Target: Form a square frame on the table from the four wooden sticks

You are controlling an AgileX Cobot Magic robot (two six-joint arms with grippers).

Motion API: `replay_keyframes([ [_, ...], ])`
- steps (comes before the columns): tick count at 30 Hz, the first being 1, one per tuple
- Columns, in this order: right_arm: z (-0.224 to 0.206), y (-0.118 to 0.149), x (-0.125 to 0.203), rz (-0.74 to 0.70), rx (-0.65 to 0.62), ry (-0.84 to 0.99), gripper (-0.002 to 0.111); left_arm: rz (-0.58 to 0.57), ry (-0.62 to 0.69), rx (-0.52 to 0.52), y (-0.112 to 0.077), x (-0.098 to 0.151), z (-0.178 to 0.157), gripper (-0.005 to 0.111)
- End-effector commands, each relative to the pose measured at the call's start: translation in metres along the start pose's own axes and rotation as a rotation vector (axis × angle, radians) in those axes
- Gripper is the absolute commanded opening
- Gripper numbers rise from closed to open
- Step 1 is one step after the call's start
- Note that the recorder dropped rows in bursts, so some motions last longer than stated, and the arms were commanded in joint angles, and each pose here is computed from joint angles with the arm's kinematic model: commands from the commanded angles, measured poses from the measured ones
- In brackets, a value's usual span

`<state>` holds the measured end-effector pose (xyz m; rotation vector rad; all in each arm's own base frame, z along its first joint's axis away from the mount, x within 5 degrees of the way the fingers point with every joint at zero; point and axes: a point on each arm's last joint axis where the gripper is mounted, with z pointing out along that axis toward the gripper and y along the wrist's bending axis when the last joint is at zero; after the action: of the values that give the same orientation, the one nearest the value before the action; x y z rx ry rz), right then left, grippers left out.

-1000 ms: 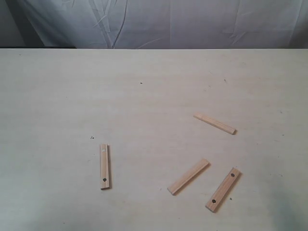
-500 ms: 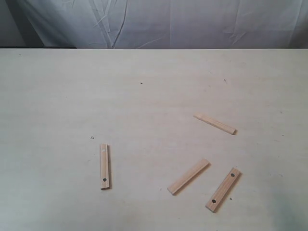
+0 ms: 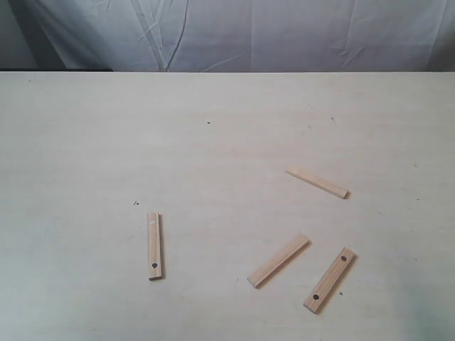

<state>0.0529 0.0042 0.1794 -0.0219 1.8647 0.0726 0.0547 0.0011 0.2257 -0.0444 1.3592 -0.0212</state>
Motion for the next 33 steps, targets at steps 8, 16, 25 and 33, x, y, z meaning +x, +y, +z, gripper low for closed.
replay_keyframes([
  [8, 0.000, 0.000, -0.001, -0.003, 0.008, -0.018, 0.000, -0.094, -0.019, 0.007, -0.003, -0.057, 0.008, 0.000],
  [16, 0.000, 0.000, -0.001, -0.003, 0.008, -0.018, 0.000, 0.057, 0.544, 0.038, -0.009, -0.096, 0.073, 0.000],
  [25, 0.000, 0.000, -0.001, -0.003, 0.008, -0.019, 0.000, 0.077, 0.994, 0.299, -0.048, -0.053, 0.152, 0.000],
  [33, 0.000, 0.000, -0.001, -0.003, 0.008, -0.019, 0.000, 0.200, 1.243, 0.572, -0.132, 0.014, 0.184, 0.000],
])
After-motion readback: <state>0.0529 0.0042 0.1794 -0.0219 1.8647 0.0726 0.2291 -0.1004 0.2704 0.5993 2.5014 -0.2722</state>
